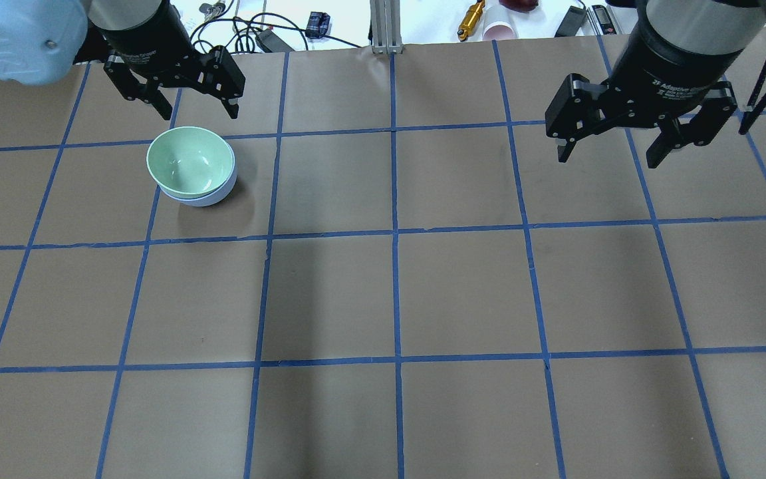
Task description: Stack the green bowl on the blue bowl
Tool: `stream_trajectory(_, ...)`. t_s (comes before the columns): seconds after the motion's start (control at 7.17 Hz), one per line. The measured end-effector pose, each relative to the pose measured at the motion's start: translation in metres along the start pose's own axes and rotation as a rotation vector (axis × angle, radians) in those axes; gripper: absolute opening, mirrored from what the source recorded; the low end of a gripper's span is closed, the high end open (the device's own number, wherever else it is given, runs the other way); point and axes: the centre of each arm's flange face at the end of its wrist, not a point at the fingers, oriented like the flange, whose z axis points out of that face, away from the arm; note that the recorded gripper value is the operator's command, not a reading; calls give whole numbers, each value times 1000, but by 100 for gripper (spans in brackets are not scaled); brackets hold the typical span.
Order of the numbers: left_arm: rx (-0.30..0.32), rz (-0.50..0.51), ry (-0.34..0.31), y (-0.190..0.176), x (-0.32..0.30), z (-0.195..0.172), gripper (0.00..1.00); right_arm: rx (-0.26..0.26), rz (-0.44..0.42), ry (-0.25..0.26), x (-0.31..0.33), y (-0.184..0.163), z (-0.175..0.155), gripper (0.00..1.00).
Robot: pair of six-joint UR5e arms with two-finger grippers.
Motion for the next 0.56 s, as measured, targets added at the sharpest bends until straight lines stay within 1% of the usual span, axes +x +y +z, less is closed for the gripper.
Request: stream_trajectory(0.56,4,1,0,0,1,-1,100,0,0,0,0,0,0,100)
